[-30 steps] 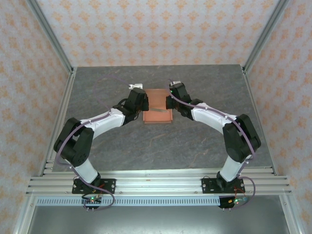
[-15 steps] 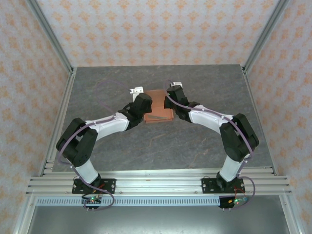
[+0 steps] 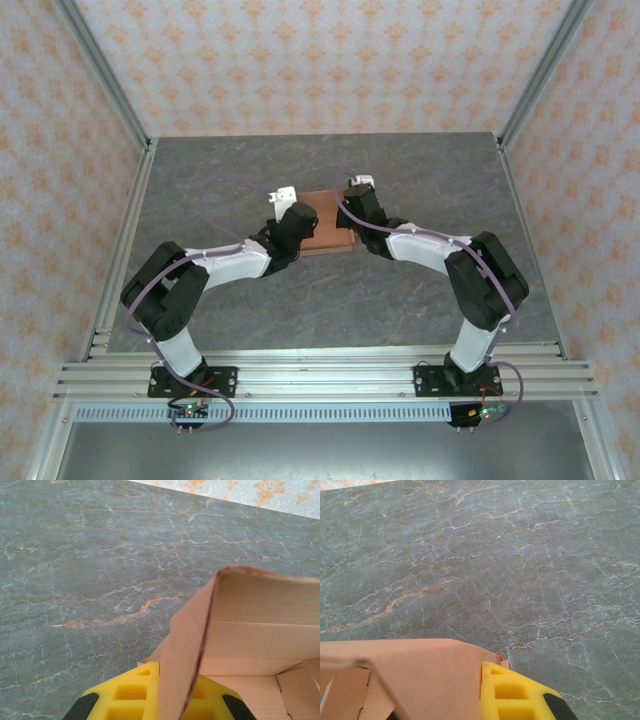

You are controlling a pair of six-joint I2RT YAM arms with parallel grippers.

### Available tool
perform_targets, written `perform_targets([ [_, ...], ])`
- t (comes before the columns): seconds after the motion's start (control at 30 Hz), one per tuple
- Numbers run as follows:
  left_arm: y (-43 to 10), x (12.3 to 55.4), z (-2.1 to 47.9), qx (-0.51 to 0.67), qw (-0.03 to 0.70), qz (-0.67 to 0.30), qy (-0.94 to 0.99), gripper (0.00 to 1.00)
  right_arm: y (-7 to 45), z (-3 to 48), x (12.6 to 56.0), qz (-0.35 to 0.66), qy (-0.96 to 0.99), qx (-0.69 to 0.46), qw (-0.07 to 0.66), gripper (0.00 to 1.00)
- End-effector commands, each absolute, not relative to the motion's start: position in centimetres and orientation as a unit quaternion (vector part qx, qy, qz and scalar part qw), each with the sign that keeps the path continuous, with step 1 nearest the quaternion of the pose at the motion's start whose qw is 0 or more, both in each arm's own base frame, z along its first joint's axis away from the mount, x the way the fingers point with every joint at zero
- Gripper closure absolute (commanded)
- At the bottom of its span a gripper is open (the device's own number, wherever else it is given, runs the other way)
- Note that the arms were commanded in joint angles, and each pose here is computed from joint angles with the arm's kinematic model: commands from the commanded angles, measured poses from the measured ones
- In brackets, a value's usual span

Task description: Fold the paper box

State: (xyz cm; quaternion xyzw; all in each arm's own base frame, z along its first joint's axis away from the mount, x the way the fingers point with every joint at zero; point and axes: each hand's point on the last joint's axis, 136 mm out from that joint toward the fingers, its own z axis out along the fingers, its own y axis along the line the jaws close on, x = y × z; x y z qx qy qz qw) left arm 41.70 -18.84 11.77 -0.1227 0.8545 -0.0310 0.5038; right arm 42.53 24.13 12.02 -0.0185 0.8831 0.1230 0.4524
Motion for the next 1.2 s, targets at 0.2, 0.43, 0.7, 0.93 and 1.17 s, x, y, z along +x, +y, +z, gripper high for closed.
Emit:
perform_targets([
  [0.2,-17.1,39.9,9.9,-0.150,0.523,0.034,0.838,0.99,22.9,11.9,42.0,0.121,0.871,0.009,0.476,1.00],
  [0.43,-17.0,39.1,9.2,-0.144,0.532,0.052,0.833,0.99,22.3,11.5,41.1,0.124,0.864,0.005,0.488,1.00],
  [0.7,-16.5,38.3,9.1,-0.145,0.548,0.070,0.821,0.99,22.3,10.9,40.4,0.119,0.855,-0.005,0.504,1.00],
  [0.93,-15.9,37.7,8.6,-0.142,0.558,0.088,0.813,0.98,21.7,10.0,39.9,0.115,0.849,-0.001,0.517,1.00],
  [1.17,-16.0,38.3,9.3,-0.133,0.573,0.101,0.802,0.98,21.1,10.8,40.8,0.094,0.839,0.014,0.536,1.00],
])
